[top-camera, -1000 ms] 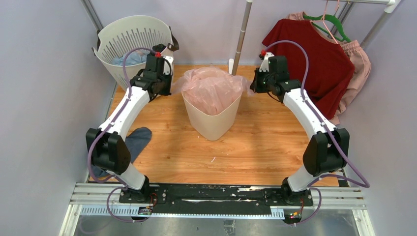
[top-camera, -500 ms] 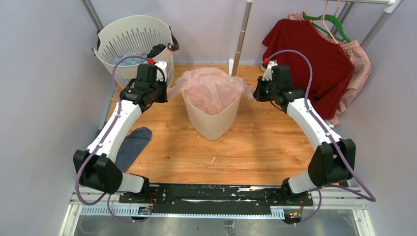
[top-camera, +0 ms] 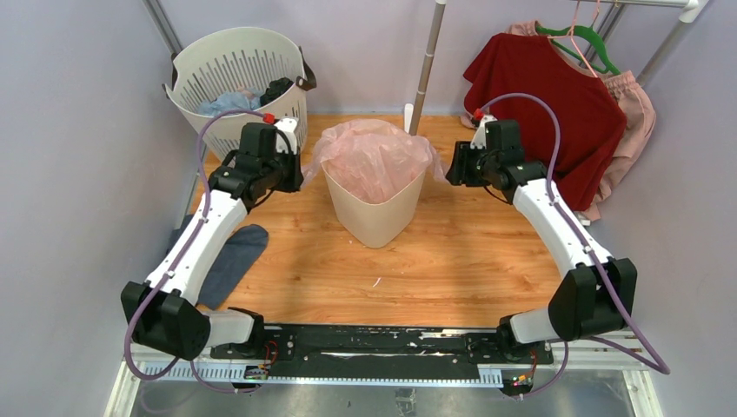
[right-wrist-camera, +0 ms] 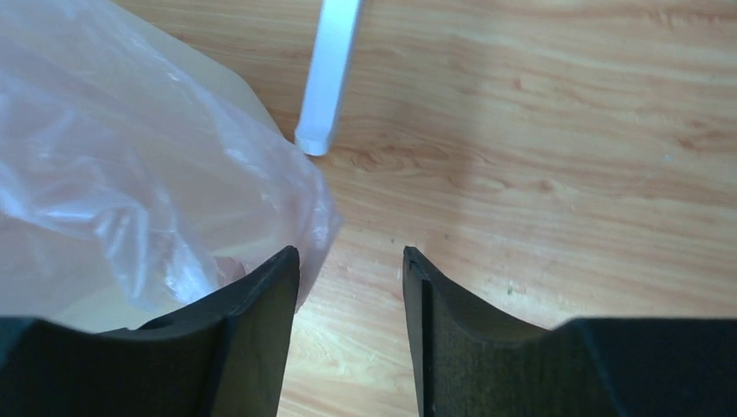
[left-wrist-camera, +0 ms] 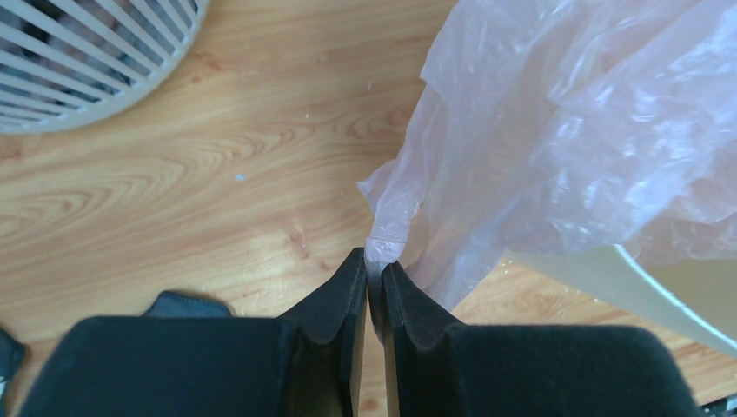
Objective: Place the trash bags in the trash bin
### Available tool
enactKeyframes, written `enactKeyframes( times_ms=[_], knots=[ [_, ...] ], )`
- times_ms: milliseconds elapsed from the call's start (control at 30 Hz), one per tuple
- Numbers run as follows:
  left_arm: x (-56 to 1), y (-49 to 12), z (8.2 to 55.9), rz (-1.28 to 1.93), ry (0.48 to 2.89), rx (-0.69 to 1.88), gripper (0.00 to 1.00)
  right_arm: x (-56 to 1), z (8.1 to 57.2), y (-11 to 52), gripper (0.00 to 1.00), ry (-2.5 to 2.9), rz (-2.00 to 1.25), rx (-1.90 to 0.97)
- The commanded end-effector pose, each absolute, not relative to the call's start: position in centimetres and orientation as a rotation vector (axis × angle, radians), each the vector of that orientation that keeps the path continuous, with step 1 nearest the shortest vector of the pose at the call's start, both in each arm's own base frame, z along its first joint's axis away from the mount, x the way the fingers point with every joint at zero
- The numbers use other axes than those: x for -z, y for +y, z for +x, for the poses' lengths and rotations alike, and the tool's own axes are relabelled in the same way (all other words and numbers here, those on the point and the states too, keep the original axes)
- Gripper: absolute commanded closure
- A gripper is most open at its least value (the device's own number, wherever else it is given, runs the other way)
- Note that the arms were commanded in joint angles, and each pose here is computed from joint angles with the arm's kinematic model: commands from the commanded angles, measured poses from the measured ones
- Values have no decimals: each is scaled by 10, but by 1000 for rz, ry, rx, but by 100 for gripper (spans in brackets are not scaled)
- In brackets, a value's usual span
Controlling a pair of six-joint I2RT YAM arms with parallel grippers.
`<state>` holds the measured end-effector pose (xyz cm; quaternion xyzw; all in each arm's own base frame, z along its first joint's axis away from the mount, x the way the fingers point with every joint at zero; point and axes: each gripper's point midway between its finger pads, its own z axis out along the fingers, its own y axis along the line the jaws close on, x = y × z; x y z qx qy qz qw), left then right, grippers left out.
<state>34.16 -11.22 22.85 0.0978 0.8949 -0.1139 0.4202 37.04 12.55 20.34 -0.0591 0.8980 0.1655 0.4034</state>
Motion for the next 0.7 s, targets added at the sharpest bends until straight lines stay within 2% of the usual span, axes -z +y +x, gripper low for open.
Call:
enactKeyframes(
  times_ms=[0, 133, 467, 667],
  knots=[
    [-227, -114, 334, 247, 2242, 298, 84, -220, 360, 96, 46, 2286, 0, -337],
    [-225, -113, 333, 247, 2243, 294, 84, -260, 355, 106, 46, 2193, -37, -419],
    [-228, -115, 338, 252, 2239, 295, 84, -358, 354, 170, 46, 2004, -141, -889],
    [-227, -117, 341, 260, 2241, 305, 84, -365, 379, 190, 45, 2005, -253, -954]
  ],
)
